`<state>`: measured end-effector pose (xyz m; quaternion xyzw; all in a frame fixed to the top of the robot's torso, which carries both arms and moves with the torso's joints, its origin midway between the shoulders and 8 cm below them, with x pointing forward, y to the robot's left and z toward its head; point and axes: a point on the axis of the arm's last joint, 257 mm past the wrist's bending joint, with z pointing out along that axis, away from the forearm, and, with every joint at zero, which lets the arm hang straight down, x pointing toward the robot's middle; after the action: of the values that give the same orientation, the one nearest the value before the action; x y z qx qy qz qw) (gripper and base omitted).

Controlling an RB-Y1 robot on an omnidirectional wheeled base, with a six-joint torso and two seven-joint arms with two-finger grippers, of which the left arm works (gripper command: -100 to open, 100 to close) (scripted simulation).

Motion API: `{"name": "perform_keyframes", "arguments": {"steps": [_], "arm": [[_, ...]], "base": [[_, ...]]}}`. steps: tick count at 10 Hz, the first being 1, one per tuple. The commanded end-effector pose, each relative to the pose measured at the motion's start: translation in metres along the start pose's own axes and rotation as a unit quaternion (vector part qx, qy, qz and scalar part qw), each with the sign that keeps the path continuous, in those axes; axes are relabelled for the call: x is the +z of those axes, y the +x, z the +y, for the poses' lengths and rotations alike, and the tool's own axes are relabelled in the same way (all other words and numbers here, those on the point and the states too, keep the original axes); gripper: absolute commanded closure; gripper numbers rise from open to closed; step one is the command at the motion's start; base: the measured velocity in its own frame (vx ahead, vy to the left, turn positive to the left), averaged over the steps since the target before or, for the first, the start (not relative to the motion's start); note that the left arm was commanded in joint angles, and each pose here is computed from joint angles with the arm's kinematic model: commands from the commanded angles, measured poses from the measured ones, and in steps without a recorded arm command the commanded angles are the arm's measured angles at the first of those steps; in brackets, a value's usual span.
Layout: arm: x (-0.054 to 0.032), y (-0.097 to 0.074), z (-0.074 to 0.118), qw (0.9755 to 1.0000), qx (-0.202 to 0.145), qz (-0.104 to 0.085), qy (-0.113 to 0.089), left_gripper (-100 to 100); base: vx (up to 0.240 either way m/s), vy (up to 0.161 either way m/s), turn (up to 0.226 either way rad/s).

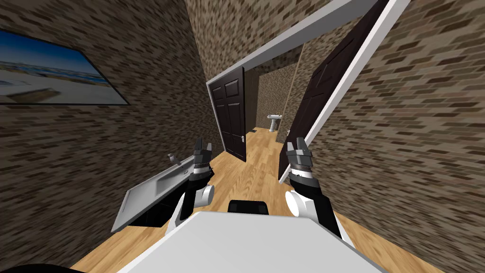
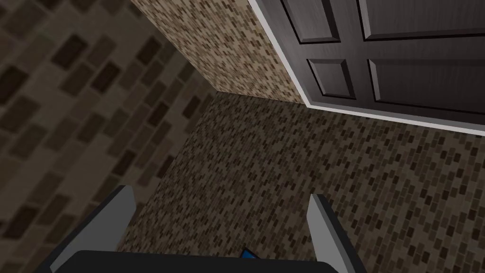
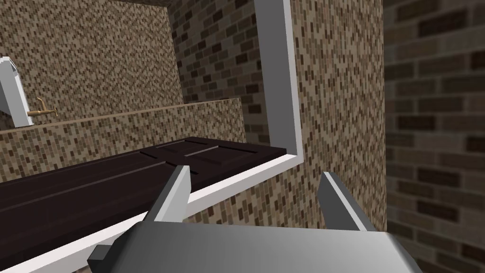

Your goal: Push the door open

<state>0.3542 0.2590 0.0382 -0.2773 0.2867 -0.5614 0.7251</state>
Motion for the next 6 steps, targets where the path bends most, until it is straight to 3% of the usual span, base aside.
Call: {"name": "perform_keyframes", "arguments": {"steps": [1,6], "arm": [[-0.0015,0.005,0.01,1.0,-0.004,0.007,-0.006,-100],[-0.0074,0.02,0.044,0.9992,-0.016,0.026,-0.027,-100]], "base": [[0.147,0.094,-0.003],[0.068,0.012,-0.056]]}}
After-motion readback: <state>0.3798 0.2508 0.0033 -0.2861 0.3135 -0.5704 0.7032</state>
